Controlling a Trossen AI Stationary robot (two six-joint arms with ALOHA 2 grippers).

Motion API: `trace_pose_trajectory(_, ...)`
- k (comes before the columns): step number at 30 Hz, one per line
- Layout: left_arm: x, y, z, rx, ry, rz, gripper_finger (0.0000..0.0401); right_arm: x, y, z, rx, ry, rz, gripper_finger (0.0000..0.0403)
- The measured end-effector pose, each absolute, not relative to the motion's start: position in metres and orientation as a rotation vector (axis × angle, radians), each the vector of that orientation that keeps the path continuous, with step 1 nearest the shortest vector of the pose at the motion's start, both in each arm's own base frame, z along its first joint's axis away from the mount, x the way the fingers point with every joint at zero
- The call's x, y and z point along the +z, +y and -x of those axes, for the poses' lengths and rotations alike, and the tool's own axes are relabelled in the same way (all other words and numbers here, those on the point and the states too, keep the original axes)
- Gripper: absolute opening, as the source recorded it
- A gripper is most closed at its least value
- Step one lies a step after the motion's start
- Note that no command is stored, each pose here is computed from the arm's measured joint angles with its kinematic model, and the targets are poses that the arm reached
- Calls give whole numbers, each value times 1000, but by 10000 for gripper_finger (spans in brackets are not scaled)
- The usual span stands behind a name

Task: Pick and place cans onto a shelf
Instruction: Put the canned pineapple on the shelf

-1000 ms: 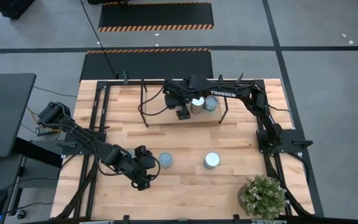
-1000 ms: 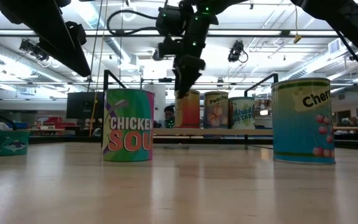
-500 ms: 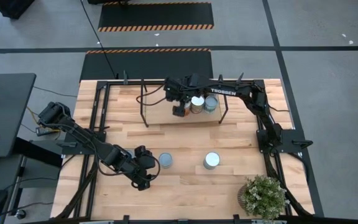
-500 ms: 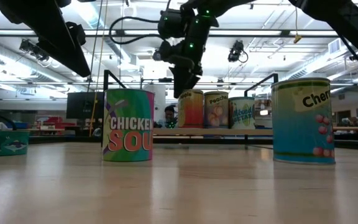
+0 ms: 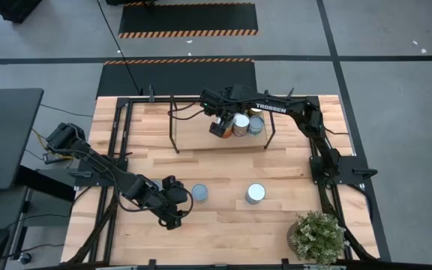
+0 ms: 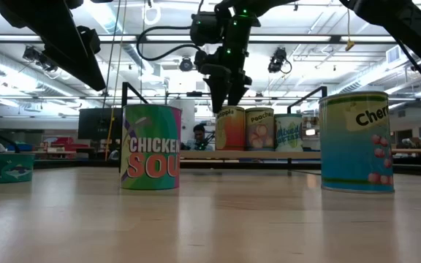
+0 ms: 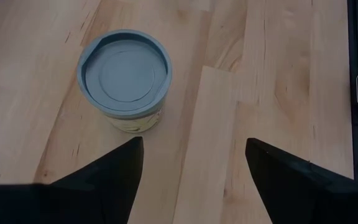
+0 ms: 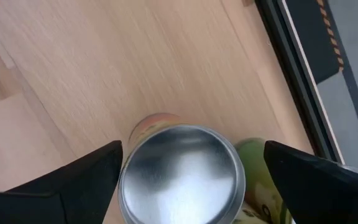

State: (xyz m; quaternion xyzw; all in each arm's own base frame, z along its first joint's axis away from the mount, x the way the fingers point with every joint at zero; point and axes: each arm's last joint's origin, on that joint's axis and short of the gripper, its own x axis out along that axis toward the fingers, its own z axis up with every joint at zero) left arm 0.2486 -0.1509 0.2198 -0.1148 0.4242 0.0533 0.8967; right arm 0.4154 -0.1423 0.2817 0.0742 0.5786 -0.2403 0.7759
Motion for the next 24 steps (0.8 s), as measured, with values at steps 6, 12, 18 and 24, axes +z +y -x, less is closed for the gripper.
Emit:
trace_pose_trajectory(6,220,-151,-249,111,879,238,288,281,-144,-414,-527,1263,-170,398)
trace_pose_trajectory(12,220,-151,-249,113,879,243,288,281,-144,-413,-510,1271,-202,398)
trace_pose_trajectory(18,220,-151,-248,103,887,251,288,276,-146,-411,-508,1291,-223,398)
trace_pose_trajectory(24,220,-151,-248,108,886,261,288,262,-146,-410,-501,1326,-220,396)
